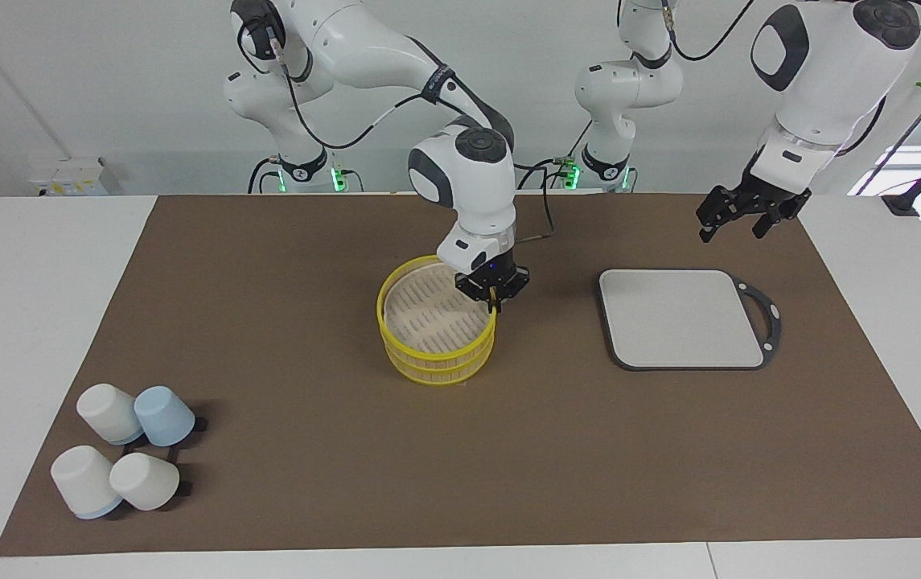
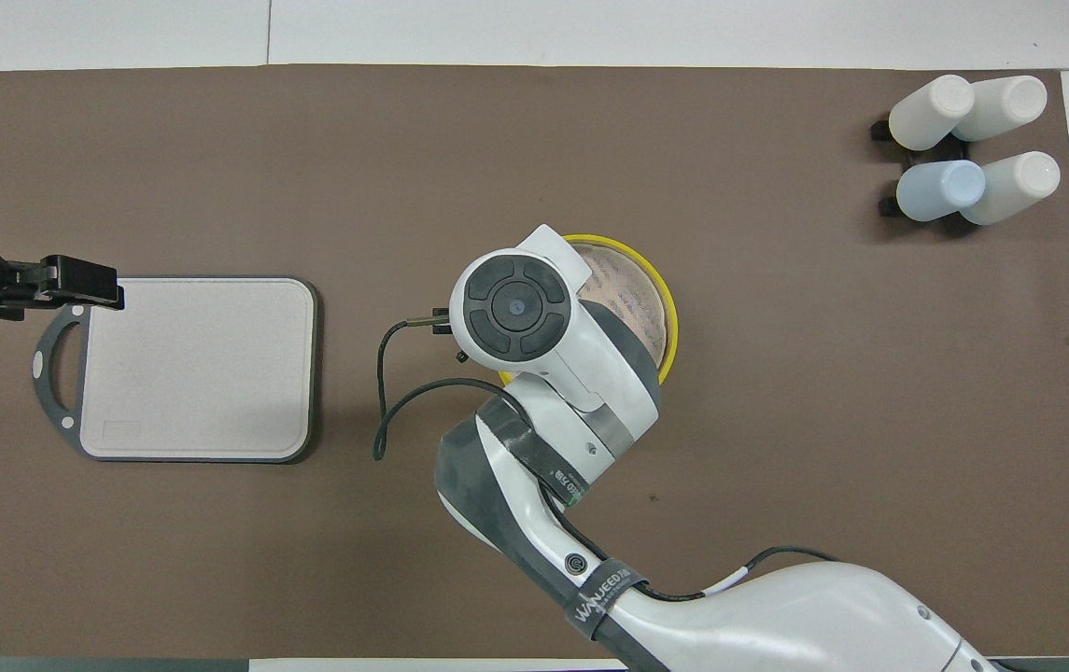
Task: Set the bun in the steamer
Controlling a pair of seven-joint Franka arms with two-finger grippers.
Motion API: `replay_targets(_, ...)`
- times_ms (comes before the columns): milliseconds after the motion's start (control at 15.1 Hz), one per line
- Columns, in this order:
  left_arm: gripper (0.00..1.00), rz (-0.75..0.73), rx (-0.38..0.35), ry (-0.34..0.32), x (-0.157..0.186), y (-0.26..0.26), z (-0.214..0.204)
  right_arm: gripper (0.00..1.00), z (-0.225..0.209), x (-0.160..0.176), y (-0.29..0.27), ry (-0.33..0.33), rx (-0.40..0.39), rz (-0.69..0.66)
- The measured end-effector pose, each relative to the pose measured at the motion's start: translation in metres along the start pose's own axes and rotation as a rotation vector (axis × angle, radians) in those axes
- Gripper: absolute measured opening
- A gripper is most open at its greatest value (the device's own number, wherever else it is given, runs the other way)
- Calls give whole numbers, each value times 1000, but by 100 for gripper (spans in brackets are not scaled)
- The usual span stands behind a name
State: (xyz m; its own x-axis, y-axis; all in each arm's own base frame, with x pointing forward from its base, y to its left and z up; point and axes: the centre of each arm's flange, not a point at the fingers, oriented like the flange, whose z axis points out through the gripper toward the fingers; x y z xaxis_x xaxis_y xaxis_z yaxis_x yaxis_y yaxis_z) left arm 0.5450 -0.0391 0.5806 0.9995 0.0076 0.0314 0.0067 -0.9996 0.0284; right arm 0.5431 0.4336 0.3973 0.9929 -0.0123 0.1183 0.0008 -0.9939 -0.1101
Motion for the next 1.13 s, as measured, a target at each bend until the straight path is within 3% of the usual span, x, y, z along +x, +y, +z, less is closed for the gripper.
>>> replay_targets(398,100,7,-2,-1,-2,18,12,15,1,-1,-1,-1,-1,-1)
replay_targets(664,100,7,-2,2,-3,18,10,54,-11,8,8,-3,-12,17)
replay_targets(929,100,7,-2,2,-3,18,10,96,-70,43,64,9,-41,102)
replay_targets(1128,100,7,-2,2,-3,18,10,100,-117,57,125,-23,-92,139)
